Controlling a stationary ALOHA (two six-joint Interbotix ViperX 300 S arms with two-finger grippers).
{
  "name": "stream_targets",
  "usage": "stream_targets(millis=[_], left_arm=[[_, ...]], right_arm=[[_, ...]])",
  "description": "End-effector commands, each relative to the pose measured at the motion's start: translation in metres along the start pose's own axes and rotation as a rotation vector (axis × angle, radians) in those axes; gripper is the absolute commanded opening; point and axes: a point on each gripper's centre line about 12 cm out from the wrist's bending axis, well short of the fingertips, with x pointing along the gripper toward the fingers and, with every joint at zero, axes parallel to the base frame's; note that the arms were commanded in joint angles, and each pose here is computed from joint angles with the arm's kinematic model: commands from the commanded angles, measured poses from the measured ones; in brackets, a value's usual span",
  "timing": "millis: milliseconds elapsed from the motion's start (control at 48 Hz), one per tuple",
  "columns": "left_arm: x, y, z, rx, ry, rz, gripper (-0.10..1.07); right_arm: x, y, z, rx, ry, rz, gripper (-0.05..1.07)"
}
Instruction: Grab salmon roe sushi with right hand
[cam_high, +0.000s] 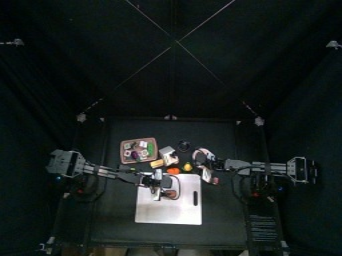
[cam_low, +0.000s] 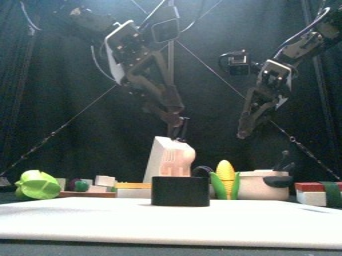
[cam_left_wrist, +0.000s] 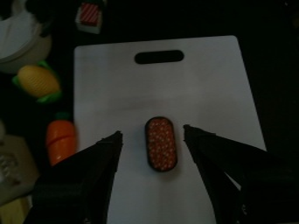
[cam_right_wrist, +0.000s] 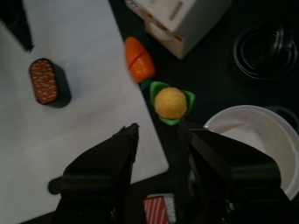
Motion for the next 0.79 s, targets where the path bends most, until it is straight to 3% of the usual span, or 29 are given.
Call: stream_targets(millis=[0,167,271,479,583,771], left_arm=[[-0.028,0.017,0.009,-0.021,-0.130,0.036,0.92],[-0.059,0.043,-0.002,-0.065,-0.262,0.104,0.92],[-0.071,0.058,-0.011,-0.097,-0.283,0.148,0.92],[-0.089,0.093,-0.017,-0.131,-0.271,0.244,0.92],[-0.092,0.102,-0.023,-0.134,-0.257,0.271,0.92],[-0.090,0.107,-0.051,-0.104,-0.196,0.295,0.92]], right_arm=[[-0.007,0.021,0.016,-0.009,-0.058,0.064,0.79],[0.002,0.055,0.026,-0.050,-0.080,0.146,0.79],[0.014,0.071,0.027,-0.069,-0.059,0.175,0.79],[0.046,0.094,0.034,-0.089,-0.001,0.196,0.80],[0.059,0.103,0.042,-0.096,0.005,0.202,0.81],[0.076,0.112,0.057,-0.094,0.016,0.201,0.87]])
